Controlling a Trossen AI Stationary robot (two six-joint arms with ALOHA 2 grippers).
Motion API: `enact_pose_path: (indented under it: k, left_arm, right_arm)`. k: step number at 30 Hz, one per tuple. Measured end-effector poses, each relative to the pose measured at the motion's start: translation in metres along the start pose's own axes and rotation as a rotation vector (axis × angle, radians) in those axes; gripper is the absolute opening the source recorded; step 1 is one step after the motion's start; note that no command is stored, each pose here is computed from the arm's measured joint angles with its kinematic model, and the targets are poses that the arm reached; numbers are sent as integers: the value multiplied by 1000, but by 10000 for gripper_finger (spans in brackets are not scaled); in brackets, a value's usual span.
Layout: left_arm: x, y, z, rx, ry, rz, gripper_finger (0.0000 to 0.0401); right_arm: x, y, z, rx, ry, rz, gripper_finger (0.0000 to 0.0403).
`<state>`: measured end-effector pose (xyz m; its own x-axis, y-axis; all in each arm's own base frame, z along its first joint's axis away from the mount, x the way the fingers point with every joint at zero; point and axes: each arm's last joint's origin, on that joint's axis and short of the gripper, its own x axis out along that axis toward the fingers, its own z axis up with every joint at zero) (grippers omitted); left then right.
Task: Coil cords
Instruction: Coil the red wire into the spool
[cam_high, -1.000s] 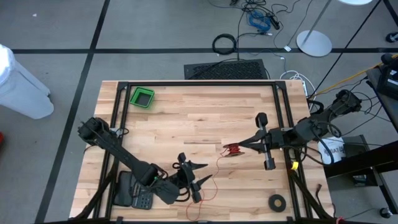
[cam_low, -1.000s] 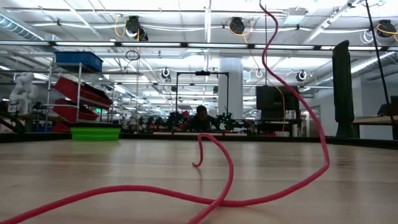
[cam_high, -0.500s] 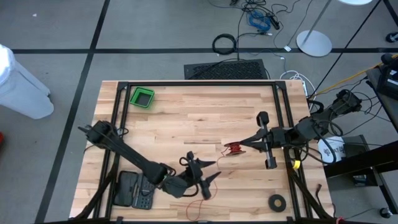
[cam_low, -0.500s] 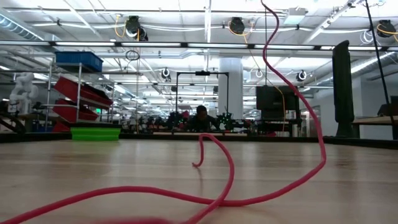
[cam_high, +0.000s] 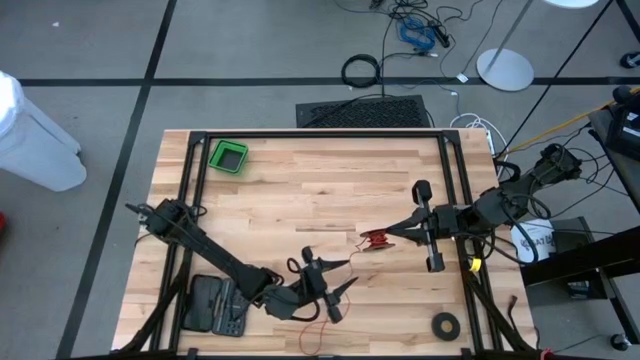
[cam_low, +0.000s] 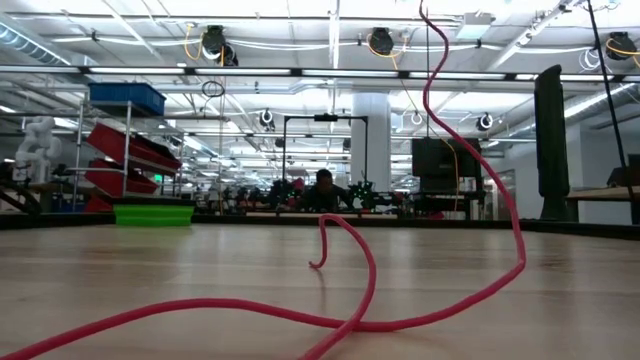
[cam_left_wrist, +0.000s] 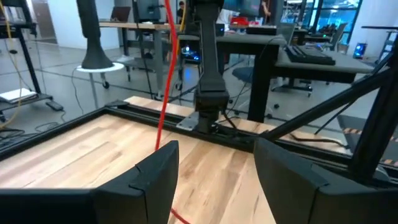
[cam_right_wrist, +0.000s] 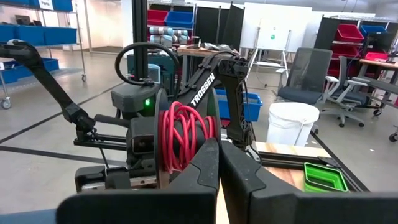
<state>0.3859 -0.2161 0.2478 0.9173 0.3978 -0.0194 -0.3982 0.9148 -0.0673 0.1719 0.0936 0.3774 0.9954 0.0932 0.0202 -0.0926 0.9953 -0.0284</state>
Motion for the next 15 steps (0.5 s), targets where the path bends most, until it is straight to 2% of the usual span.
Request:
enact_pose_path:
  k: [3, 8, 15]
  left_arm:
    - [0, -1, 2, -19, -10, -25, 215]
    - [0, -4, 7, -72, -42, -139, 215]
    - [2, -1, 6, -53, -38, -81, 215]
  right_arm:
    - [0, 0, 0, 0, 1, 0, 0]
    - [0, 0, 0, 0, 0, 1, 0]
    - [0, 0, 0, 0, 0, 2, 0]
